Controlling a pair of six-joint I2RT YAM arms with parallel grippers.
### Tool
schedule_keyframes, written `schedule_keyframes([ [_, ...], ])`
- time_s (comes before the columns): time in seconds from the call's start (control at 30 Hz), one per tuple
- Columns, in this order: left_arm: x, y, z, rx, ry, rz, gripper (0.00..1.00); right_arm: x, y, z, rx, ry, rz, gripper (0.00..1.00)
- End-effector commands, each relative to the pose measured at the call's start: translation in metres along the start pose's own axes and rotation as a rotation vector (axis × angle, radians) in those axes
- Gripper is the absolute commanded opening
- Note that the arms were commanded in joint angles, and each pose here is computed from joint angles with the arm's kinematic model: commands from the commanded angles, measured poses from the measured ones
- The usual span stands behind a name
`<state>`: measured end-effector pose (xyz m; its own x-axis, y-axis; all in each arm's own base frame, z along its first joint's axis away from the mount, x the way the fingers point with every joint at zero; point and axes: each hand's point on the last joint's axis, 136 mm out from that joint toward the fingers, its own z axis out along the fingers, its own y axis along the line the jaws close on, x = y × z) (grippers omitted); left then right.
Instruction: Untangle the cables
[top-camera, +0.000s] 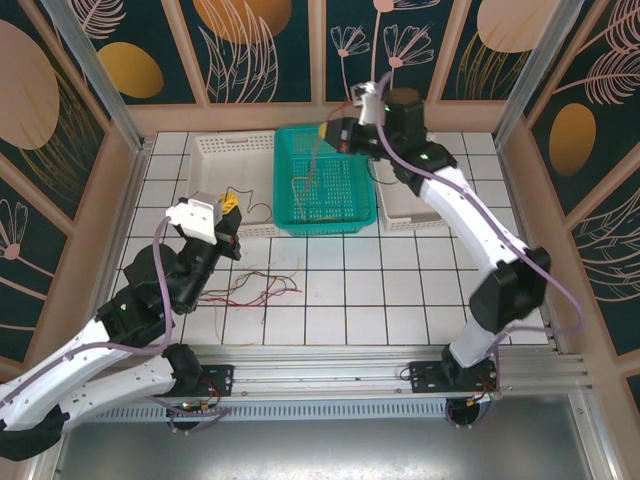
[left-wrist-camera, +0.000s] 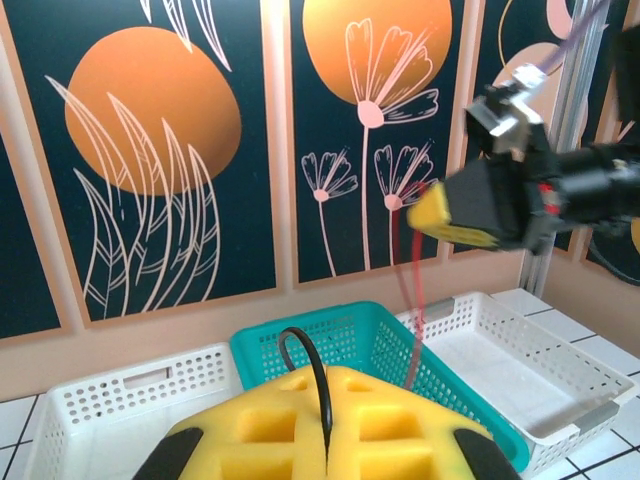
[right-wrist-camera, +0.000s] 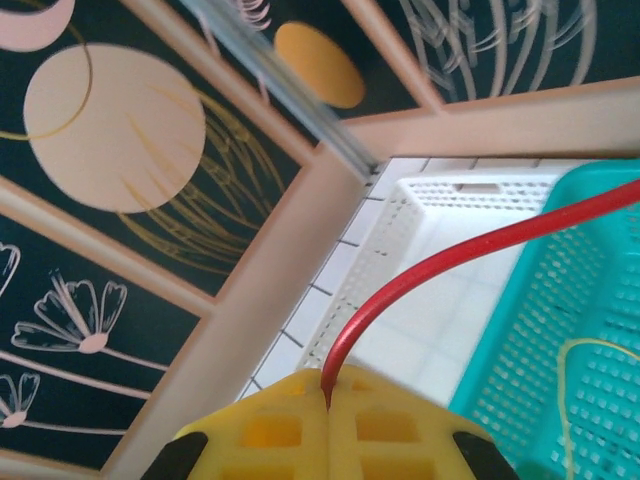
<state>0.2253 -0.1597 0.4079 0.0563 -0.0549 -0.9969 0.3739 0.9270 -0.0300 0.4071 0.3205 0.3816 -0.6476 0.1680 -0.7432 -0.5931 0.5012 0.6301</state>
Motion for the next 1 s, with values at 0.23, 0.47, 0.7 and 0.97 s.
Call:
schedule_keyframes([
  [0.23, 0.002, -0.006, 0.001, 0.034, -0.033, -0.039, 0.0, 0.024, 0.05, 0.12, -0.247, 0.231, -0.043, 0.0],
  [0.47, 0.009, -0.009, 0.001, 0.051, -0.018, -0.038, 0.0, 0.052, 0.033, 0.165, -0.364, 0.285, 0.074, 0.0],
  [0.7, 0.013, -0.011, 0.003, 0.053, -0.009, -0.029, 0.0, 0.104, -0.006, 0.202, -0.375, 0.389, 0.182, 0.0],
  [0.97, 0.016, -0.011, 0.005, 0.051, 0.0, -0.026, 0.0, 0.139, -0.047, 0.227, -0.289, 0.417, 0.242, 0.0],
])
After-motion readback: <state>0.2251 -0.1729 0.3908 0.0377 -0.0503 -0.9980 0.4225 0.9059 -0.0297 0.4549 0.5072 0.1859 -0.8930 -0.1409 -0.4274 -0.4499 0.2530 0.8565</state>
